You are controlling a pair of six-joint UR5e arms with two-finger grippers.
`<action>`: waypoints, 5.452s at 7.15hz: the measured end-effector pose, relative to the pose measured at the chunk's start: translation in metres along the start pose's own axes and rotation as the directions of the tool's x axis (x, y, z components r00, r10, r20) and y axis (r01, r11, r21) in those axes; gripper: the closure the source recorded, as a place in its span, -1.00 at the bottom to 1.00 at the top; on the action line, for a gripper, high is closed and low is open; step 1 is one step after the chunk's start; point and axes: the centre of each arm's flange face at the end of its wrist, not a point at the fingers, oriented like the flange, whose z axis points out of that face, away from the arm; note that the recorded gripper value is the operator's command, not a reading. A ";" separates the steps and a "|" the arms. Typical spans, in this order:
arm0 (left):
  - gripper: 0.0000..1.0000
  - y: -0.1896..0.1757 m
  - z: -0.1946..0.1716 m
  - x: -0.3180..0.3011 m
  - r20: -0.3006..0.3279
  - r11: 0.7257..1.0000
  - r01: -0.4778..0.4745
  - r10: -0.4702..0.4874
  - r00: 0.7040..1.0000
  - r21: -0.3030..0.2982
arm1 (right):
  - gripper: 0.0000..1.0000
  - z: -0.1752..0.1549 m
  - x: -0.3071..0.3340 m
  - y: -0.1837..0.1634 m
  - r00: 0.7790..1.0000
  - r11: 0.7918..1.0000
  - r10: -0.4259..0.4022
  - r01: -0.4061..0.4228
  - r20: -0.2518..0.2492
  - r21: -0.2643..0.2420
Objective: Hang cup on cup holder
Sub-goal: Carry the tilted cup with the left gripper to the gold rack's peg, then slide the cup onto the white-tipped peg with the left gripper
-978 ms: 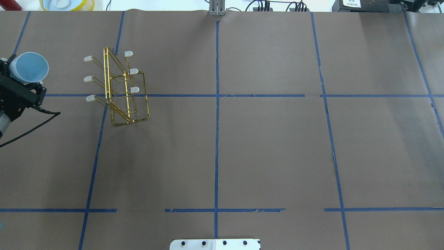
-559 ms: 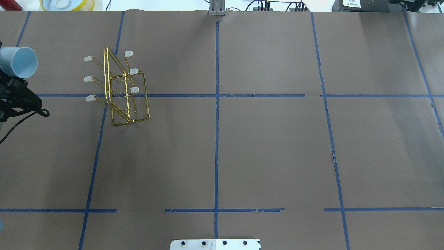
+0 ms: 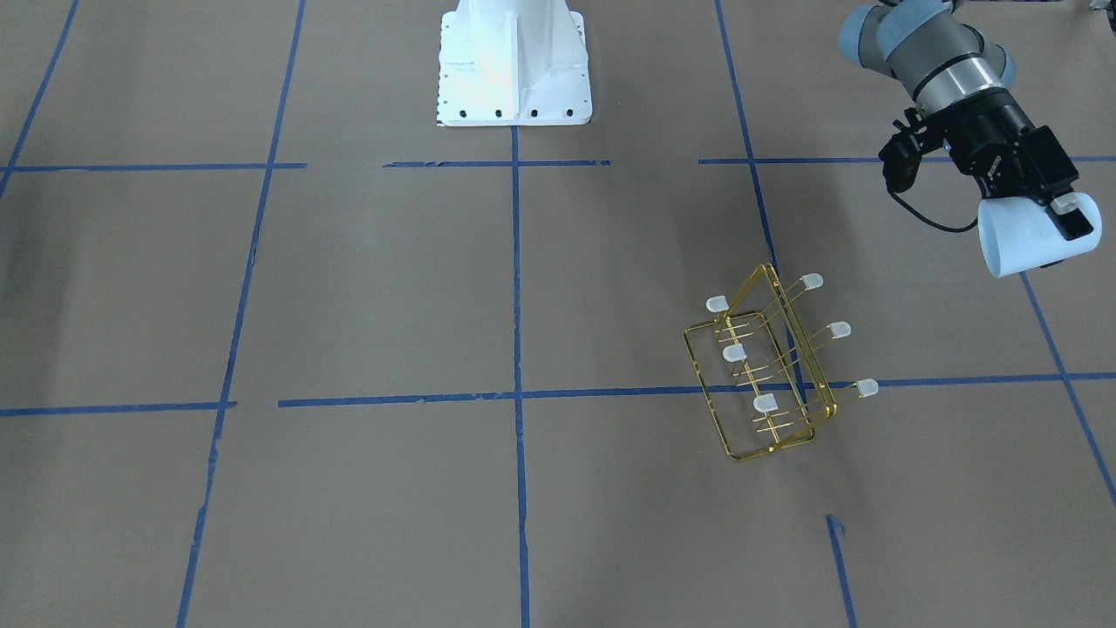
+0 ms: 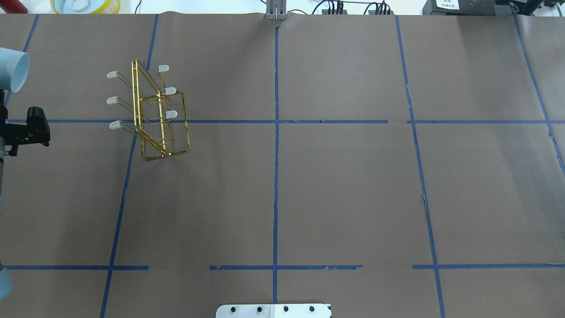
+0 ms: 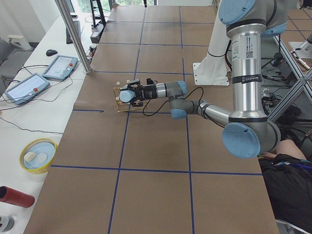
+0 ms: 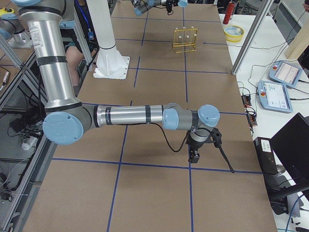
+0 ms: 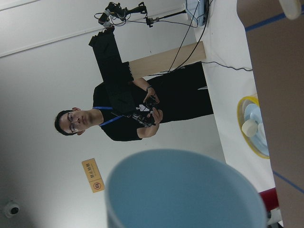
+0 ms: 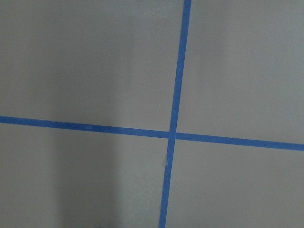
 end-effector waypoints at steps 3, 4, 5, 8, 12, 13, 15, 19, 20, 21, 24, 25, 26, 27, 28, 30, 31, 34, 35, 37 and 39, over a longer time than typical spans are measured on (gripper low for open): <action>1.00 -0.032 -0.035 0.003 0.060 0.957 -0.276 0.282 0.957 -0.091 | -1.00 0.000 0.000 0.000 1.000 1.000 0.000 0.000 0.000 0.000; 1.00 -0.051 -0.052 0.008 0.072 0.938 -0.330 0.338 0.938 -0.103 | -1.00 0.000 0.000 0.000 1.000 1.000 0.000 0.000 0.000 0.000; 1.00 -0.068 -0.069 0.016 0.084 0.928 -0.362 0.369 0.926 -0.094 | -1.00 0.000 0.000 0.000 1.000 1.000 0.000 0.000 0.000 0.000; 1.00 -0.116 -0.081 0.045 0.091 0.912 -0.402 0.408 0.908 -0.075 | -1.00 0.000 0.000 0.000 1.000 1.000 0.000 0.000 0.000 0.000; 1.00 -0.149 -0.077 0.058 0.099 0.907 -0.407 0.417 0.903 -0.109 | -1.00 0.000 0.000 0.000 1.000 1.000 0.000 0.000 0.000 0.000; 1.00 -0.156 -0.076 0.059 0.100 0.908 -0.404 0.415 0.904 -0.111 | -1.00 0.000 0.000 0.000 1.000 1.000 0.000 0.000 0.000 0.000; 1.00 -0.164 -0.076 0.063 0.100 0.909 -0.402 0.413 0.905 -0.110 | -1.00 0.000 0.000 0.000 1.000 1.000 0.000 0.000 0.000 0.000; 1.00 -0.189 -0.072 0.074 0.099 0.911 -0.399 0.409 0.907 -0.110 | -1.00 0.000 0.000 0.000 1.000 1.000 0.000 0.000 0.000 0.000; 1.00 -0.193 -0.072 0.076 0.099 0.910 -0.401 0.411 0.906 -0.110 | -1.00 0.000 0.000 0.000 1.000 1.000 0.000 0.000 0.000 0.000; 1.00 -0.194 -0.071 0.078 0.098 0.908 -0.404 0.414 0.905 -0.110 | -1.00 0.000 0.000 0.000 1.000 1.000 0.000 0.000 0.000 0.000; 0.93 -0.196 -0.070 0.083 0.098 0.909 -0.403 0.413 0.905 -0.109 | -1.00 0.000 0.000 0.000 1.000 1.000 0.000 0.000 0.000 0.000; 0.88 -0.196 -0.070 0.083 0.098 0.914 -0.392 0.402 0.910 -0.106 | -1.00 0.000 0.000 0.000 1.000 1.000 0.000 0.000 0.000 0.000; 0.88 -0.197 -0.070 0.084 0.099 0.918 -0.383 0.393 0.914 -0.103 | -1.00 0.000 0.000 0.000 1.000 1.000 0.000 0.000 0.000 0.000; 0.88 -0.198 -0.070 0.085 0.098 0.918 -0.383 0.392 0.915 -0.102 | -1.00 0.000 0.000 0.000 1.000 1.000 0.000 0.000 0.000 0.000; 0.87 -0.200 -0.070 0.086 0.097 0.917 -0.386 0.395 0.913 -0.101 | -1.00 0.000 0.000 0.000 1.000 1.000 0.000 0.000 0.000 0.000; -1.00 -0.202 -0.069 0.087 0.095 0.915 -0.390 0.399 0.912 -0.100 | -1.00 0.000 0.000 0.000 1.000 1.000 0.000 0.000 0.000 0.000; -1.00 -0.203 -0.069 0.087 0.094 0.916 -0.389 0.397 0.913 -0.098 | -1.00 0.000 0.000 0.000 1.000 1.000 0.001 -0.001 0.000 0.000; -1.00 -0.202 -0.069 0.088 0.094 0.916 -0.389 0.398 0.913 -0.097 | -1.00 0.000 0.000 0.000 1.000 1.000 0.001 -0.001 0.000 0.000; -1.00 -0.198 -0.068 0.088 0.095 0.921 -0.377 0.386 0.918 -0.099 | -1.00 0.000 0.000 0.000 1.000 1.000 0.001 -0.001 0.000 0.000; -1.00 -0.187 -0.066 0.080 0.104 0.951 -0.293 0.303 0.947 -0.097 | -1.00 0.000 0.000 0.000 1.000 1.000 0.000 0.000 0.000 0.000; -1.00 -0.149 -0.070 0.070 0.115 0.979 -0.185 0.194 0.974 -0.088 | -1.00 0.000 0.000 0.000 1.000 1.000 0.000 0.000 0.000 0.000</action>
